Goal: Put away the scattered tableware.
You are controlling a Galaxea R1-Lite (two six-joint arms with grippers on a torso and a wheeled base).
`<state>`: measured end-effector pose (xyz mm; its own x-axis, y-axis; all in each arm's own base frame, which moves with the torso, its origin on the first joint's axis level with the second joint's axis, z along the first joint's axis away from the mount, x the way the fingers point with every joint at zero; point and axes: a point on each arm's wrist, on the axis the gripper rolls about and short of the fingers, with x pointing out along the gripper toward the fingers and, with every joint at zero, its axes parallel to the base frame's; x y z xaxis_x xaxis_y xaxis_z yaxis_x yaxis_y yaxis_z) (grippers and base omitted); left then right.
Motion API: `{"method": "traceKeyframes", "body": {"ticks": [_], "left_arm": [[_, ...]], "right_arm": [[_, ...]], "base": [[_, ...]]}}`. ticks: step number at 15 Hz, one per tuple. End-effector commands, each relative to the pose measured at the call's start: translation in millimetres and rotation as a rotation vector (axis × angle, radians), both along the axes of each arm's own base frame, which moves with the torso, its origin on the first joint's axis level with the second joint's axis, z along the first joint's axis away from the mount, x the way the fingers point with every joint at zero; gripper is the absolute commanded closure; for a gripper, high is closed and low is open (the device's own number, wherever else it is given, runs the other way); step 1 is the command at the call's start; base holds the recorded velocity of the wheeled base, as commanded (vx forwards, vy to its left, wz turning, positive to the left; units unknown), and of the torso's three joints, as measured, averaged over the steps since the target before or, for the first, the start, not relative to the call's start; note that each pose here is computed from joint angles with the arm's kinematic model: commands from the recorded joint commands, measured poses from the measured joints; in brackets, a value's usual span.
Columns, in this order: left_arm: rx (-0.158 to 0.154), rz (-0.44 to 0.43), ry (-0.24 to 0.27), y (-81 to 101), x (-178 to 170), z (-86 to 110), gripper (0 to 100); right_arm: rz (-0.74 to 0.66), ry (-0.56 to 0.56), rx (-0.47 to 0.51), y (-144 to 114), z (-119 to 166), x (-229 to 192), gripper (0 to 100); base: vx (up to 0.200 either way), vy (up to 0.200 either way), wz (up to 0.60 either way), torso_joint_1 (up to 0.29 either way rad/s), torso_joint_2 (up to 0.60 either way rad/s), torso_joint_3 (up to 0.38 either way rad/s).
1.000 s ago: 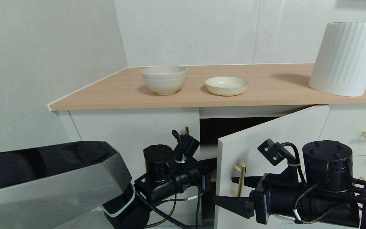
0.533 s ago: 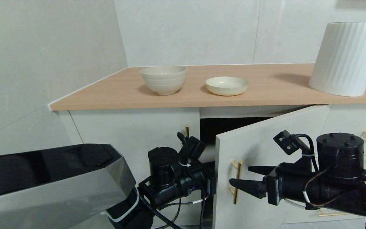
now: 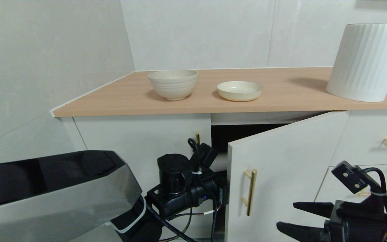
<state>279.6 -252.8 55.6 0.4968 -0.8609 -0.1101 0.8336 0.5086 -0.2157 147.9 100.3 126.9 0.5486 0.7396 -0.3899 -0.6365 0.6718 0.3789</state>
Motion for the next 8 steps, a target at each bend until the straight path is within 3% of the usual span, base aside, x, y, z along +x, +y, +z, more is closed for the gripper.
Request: {"method": "traceKeyframes", "body": {"ticks": [1,3,7,8], "left_arm": [[0.001,-0.005,0.001,-2.0,-1.6,5.2,100],[-0.002,-0.024,0.037,-9.1,-5.8,5.2,100],[-0.011,-0.024,0.055,-17.5,1.6,8.5,100],[-0.006,-0.024,0.064,-24.3,8.9,5.9,100]], "right_arm": [[0.020,-0.033,0.022,-12.8,6.2,-25.9,0],[0.028,-0.035,0.024,-16.2,10.1,-33.2,0],[0.028,-0.034,0.023,-17.2,10.5,-34.9,0],[0.030,-0.038,0.026,-17.5,11.1,-35.5,0]], "base": [[0.000,0.000,0.00,0.000,0.00,0.000],[-0.200,0.000,0.00,0.002,0.00,-0.005],[-0.200,0.000,0.00,-0.001,0.00,0.001],[0.000,0.000,0.00,0.000,0.00,0.000]]}}
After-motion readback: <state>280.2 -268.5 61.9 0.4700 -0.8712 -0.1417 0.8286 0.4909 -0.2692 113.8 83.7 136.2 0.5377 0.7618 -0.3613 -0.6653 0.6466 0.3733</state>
